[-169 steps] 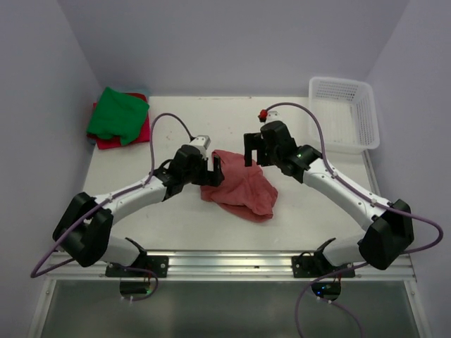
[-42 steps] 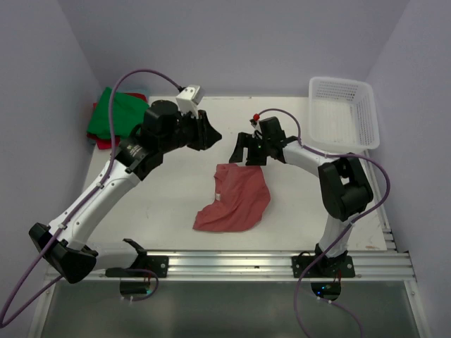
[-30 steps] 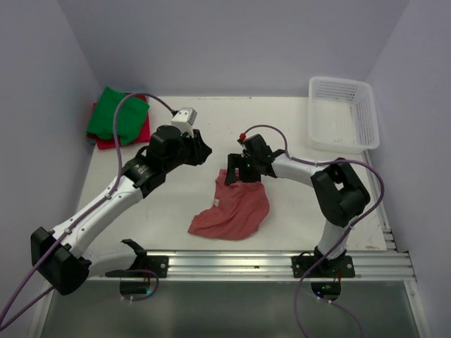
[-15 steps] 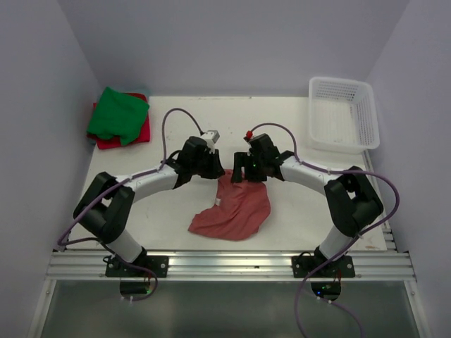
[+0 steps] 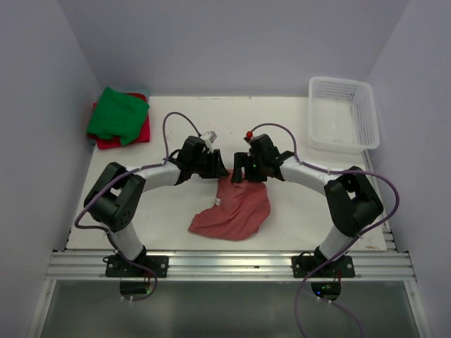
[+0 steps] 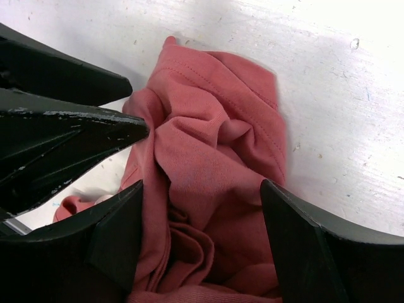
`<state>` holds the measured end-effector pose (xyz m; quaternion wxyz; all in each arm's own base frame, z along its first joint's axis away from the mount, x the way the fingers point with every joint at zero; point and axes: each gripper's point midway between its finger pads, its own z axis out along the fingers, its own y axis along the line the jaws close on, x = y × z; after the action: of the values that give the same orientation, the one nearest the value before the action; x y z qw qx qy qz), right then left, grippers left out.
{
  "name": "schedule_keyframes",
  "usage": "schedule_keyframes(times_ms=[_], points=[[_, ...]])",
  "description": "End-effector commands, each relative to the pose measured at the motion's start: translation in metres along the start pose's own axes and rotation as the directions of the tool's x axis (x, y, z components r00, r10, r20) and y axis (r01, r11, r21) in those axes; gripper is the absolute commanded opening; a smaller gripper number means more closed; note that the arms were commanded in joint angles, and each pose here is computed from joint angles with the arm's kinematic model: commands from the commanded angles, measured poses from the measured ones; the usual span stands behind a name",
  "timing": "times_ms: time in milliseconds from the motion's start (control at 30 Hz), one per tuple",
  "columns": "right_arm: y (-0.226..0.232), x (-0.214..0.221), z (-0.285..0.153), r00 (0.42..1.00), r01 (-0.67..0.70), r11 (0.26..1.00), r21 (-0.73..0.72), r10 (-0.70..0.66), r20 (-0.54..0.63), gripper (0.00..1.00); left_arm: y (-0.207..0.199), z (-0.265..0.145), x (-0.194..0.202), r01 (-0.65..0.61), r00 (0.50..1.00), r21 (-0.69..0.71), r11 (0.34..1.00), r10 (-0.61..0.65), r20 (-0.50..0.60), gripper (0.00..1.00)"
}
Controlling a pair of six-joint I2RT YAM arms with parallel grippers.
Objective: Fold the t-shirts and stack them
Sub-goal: Flatten out the tshirt
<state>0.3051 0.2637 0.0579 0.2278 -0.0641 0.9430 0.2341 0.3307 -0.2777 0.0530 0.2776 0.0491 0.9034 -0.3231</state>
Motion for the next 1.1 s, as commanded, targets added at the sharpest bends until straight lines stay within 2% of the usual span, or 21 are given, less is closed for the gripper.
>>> schedule_keyframes(times_ms=[0,133,233,267,300,400,433,600,700,767,833,900,933,967,1067], points=[[-0.003,-0.002,-0.005,1.0,0.023,1.0,0.014,-0.023,0.02,0.75,-0.013,0.005,-0.015,0.002,0.999,0.064,0.998,-0.004,0.039,0.48],[-0.003,-0.004,-0.007,0.999,0.021,1.0,0.014,-0.021,0.027,0.75,-0.02,0.007,-0.014,0.005,0.999,0.115,0.993,-0.009,0.032,0.47],[-0.003,-0.003,-0.007,0.999,0.023,1.0,0.017,-0.023,0.024,0.75,-0.024,0.006,-0.013,0.003,1.0,0.136,0.991,-0.006,0.028,0.41],[-0.003,-0.003,-0.007,0.999,0.023,1.0,0.02,-0.023,0.025,0.75,-0.024,0.006,-0.013,0.002,1.0,0.139,0.99,-0.005,0.025,0.31],[-0.003,-0.004,-0.007,0.999,0.02,1.0,0.018,-0.021,0.026,0.74,-0.025,0.006,-0.012,-0.001,1.0,0.142,0.99,-0.003,0.024,0.27],[-0.003,-0.004,-0.008,0.999,0.022,1.0,0.019,-0.022,0.028,0.75,-0.023,0.008,-0.008,0.002,1.0,0.146,0.989,-0.003,0.005,0.04],[-0.003,-0.004,-0.008,0.999,0.022,1.0,0.019,-0.023,0.028,0.75,-0.025,0.007,-0.008,0.0,1.0,0.152,0.988,-0.001,0.006,0.0],[-0.007,-0.006,-0.012,0.999,0.02,0.999,0.04,-0.022,0.043,0.75,-0.031,-0.007,-0.017,-0.027,0.999,0.155,0.988,0.02,0.049,0.0],[-0.013,-0.013,-0.019,0.996,0.009,0.996,0.088,-0.017,0.085,0.81,-0.046,-0.035,-0.047,-0.084,0.989,0.118,0.989,0.069,0.133,0.0],[-0.019,-0.018,-0.023,0.994,-0.006,0.992,0.128,-0.008,0.109,0.85,-0.066,-0.072,-0.086,-0.143,0.963,0.081,0.986,0.12,0.243,0.0],[-0.02,-0.024,-0.029,0.99,-0.019,0.989,0.144,-0.002,0.139,0.92,-0.075,-0.11,-0.106,-0.179,0.939,0.015,0.984,0.166,0.301,0.0],[-0.024,-0.031,-0.033,0.984,-0.033,0.984,0.173,0.002,0.178,0.94,-0.104,-0.155,-0.141,-0.227,0.889,0.014,0.974,0.201,0.412,0.0],[-0.024,-0.035,-0.037,0.981,-0.039,0.984,0.174,0.005,0.194,0.95,-0.107,-0.166,-0.144,-0.243,0.884,-0.003,0.97,0.223,0.412,0.0],[-0.025,-0.04,-0.039,0.976,-0.046,0.982,0.186,0.004,0.217,0.96,-0.123,-0.186,-0.16,-0.263,0.859,0.004,0.965,0.232,0.456,0.0],[-0.022,-0.058,-0.053,0.957,-0.076,0.98,0.185,0.02,0.29,0.98,-0.138,-0.212,-0.169,-0.286,0.845,0.004,0.958,0.25,0.473,0.0]])
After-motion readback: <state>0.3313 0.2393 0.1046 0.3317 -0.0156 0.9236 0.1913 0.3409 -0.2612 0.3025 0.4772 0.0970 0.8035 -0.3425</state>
